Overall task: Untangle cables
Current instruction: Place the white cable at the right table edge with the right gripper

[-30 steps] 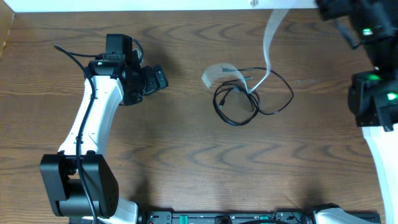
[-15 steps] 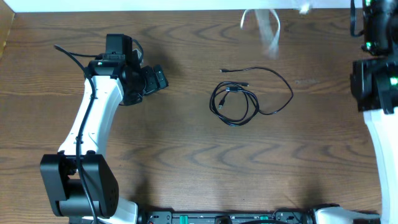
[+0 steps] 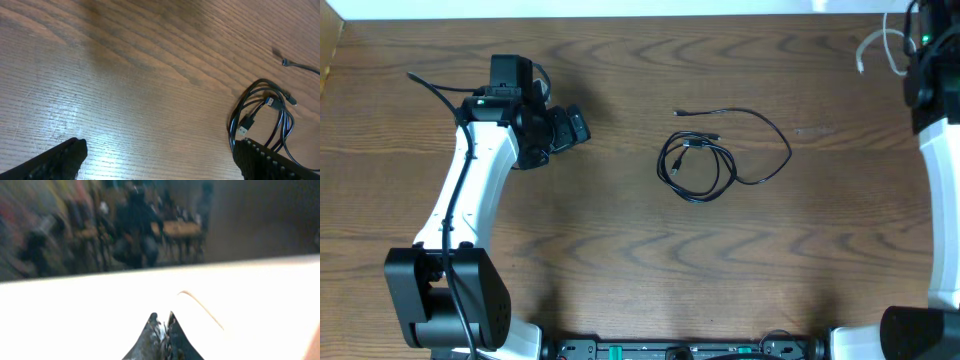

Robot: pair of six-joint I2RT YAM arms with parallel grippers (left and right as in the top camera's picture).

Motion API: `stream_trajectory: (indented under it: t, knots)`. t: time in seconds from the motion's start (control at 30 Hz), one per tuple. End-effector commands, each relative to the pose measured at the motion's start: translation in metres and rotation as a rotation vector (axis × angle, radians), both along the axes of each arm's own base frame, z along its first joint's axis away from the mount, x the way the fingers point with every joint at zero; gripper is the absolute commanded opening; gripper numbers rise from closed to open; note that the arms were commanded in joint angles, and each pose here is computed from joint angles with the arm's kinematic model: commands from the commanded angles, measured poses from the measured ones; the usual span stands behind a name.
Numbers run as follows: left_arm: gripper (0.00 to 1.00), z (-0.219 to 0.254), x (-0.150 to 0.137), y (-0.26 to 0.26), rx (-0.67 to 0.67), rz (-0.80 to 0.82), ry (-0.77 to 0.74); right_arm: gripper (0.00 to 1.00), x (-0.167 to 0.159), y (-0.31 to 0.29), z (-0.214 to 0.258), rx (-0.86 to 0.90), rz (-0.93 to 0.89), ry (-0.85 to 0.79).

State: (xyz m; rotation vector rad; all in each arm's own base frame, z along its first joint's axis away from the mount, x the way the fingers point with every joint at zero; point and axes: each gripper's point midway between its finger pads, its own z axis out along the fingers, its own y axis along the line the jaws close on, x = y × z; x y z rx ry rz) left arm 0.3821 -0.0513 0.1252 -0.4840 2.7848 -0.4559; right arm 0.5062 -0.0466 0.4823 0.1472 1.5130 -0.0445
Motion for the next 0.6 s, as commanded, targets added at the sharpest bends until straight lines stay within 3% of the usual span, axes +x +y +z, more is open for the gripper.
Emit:
stream_trajectory:
  t: [0.0,0.33,0.57]
  knots:
    - [0.98,-0.006,-0.002,0.003,0.014,0.005,0.017,0.01,0.002,-0.027,-0.028,-0.001,-0.06,0.102]
    - [0.98,-0.006,-0.002,0.003,0.014,0.005,0.017,0.01,-0.014,-0.115,-0.149,0.225,-0.289,0.473]
    - [0.98,-0.006,-0.002,0.003,0.014,0.005,0.017,0.01,-0.025,-0.139,-0.233,0.295,-0.347,0.722]
